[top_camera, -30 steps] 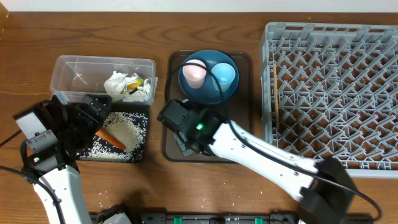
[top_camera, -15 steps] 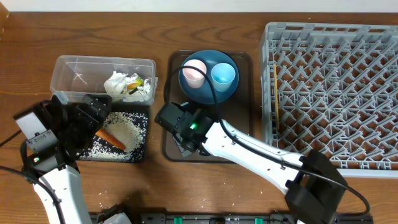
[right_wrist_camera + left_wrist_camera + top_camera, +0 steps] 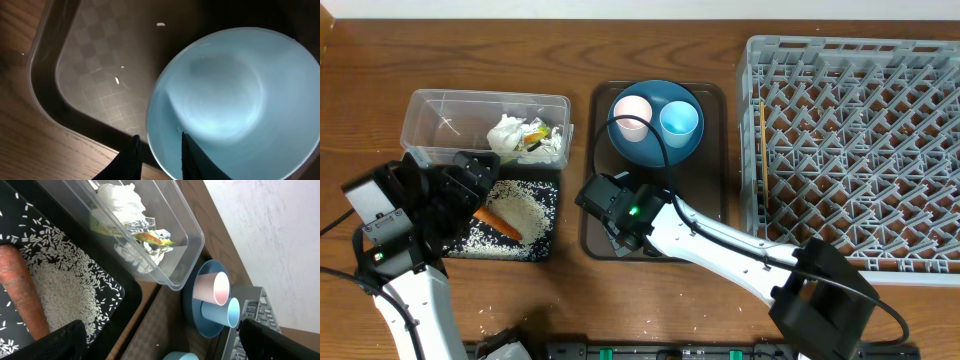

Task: Sort waste into correct bins and load items into the dishwasher rack
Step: 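Lower the right gripper and grasp the white bowl rim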

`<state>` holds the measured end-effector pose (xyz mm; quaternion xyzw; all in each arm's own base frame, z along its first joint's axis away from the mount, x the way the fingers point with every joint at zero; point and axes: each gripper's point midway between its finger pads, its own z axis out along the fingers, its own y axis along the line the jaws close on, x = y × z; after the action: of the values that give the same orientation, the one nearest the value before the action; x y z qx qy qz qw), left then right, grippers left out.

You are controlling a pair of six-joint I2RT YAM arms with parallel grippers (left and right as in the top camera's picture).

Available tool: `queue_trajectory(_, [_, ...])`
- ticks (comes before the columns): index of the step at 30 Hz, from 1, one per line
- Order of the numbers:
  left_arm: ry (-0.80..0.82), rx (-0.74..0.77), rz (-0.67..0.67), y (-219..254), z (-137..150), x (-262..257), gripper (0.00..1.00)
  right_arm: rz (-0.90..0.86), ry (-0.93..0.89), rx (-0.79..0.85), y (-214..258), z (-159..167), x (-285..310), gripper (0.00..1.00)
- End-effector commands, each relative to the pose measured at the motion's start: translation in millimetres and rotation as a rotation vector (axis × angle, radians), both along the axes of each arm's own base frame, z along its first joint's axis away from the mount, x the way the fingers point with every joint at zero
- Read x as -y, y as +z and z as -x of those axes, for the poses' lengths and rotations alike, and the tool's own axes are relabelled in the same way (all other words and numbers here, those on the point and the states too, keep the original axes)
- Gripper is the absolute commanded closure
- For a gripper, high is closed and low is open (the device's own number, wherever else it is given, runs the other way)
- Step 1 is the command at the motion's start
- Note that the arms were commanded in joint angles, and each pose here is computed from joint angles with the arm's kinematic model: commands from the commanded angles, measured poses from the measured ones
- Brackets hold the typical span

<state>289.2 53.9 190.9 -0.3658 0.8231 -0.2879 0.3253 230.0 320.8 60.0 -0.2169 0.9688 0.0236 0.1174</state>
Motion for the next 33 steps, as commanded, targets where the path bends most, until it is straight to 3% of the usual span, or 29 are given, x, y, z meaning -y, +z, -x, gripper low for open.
queue_trajectory(1, [0.000,0.027,-0.007,10.4,-2.1,-1.7,0.00,0.008,-0.022,0.013,-3.8,-0.1,-0.4,0.75])
queue_trajectory(33, [0.000,0.027,-0.007,10.4,-2.1,-1.7,0.00,0.039,-0.026,-0.031,-36.5,2.1,-5.0,0.78])
